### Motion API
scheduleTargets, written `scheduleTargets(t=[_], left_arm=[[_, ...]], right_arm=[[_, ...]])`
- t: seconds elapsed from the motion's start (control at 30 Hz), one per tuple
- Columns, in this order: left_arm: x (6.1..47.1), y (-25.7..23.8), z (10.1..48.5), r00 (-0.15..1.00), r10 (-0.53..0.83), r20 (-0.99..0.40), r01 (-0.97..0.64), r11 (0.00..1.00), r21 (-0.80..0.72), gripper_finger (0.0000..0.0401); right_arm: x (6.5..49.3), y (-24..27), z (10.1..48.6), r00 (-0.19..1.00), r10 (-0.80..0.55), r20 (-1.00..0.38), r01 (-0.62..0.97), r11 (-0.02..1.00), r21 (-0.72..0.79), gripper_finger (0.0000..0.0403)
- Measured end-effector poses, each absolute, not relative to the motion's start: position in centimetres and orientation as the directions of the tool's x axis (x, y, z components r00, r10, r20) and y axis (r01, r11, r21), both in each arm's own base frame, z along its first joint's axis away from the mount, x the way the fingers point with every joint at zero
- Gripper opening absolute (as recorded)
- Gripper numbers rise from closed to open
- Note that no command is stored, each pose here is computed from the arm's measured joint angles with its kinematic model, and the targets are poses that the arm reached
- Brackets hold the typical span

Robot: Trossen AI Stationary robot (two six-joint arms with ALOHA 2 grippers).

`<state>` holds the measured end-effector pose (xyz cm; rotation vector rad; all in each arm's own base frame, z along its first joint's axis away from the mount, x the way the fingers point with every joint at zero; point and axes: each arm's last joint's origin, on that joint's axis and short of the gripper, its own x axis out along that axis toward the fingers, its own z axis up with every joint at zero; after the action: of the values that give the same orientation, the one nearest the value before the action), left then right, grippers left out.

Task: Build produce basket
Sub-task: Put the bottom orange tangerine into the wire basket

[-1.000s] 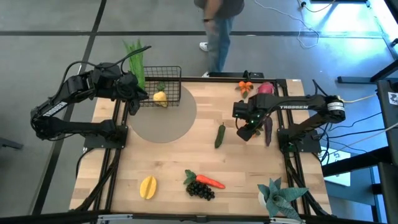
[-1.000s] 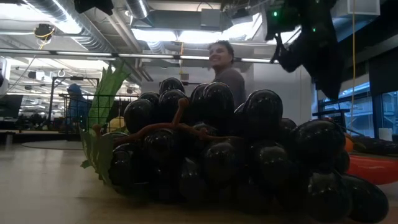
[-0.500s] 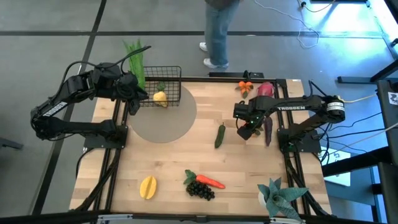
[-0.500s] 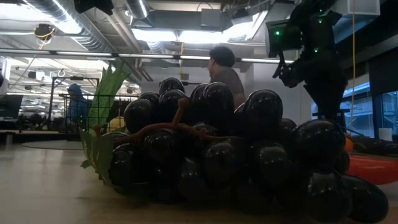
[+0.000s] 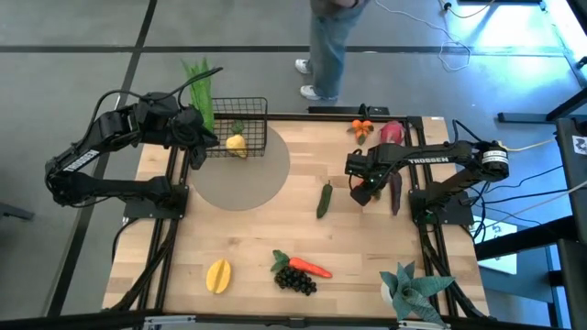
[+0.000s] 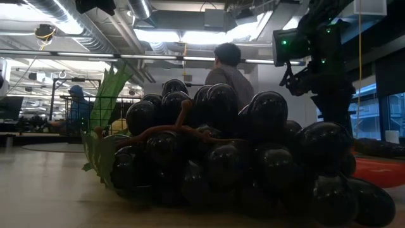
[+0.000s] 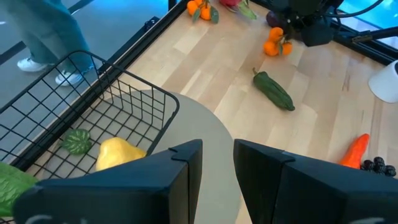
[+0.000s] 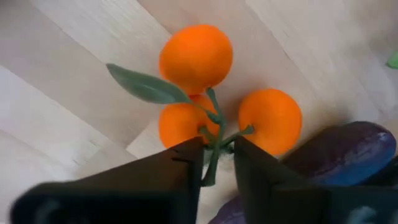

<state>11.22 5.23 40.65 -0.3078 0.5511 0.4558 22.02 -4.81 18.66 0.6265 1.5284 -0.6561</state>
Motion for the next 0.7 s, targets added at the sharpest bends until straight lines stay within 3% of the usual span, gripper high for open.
scheduleTargets(t=[0.13,0.37,0.7], left_arm=[[11.2,5.3,40.6,0.754,0.338,-0.564,-0.498,0.854,-0.154,0.0080],[11.2,5.3,40.6,0.753,0.338,-0.564,-0.498,0.854,-0.153,0.0080],[11.2,5.3,40.6,0.753,0.340,-0.564,-0.499,0.853,-0.151,0.0080]], right_arm=[[22.1,-4.8,18.7,-0.046,0.002,-0.999,0.727,0.686,-0.032,0.0013],[23.3,-5.1,20.3,0.021,-0.014,-1.000,0.725,0.688,0.005,0.0004],[27.4,-6.2,29.8,0.352,-0.176,-0.919,0.662,0.741,0.112,0.0001]])
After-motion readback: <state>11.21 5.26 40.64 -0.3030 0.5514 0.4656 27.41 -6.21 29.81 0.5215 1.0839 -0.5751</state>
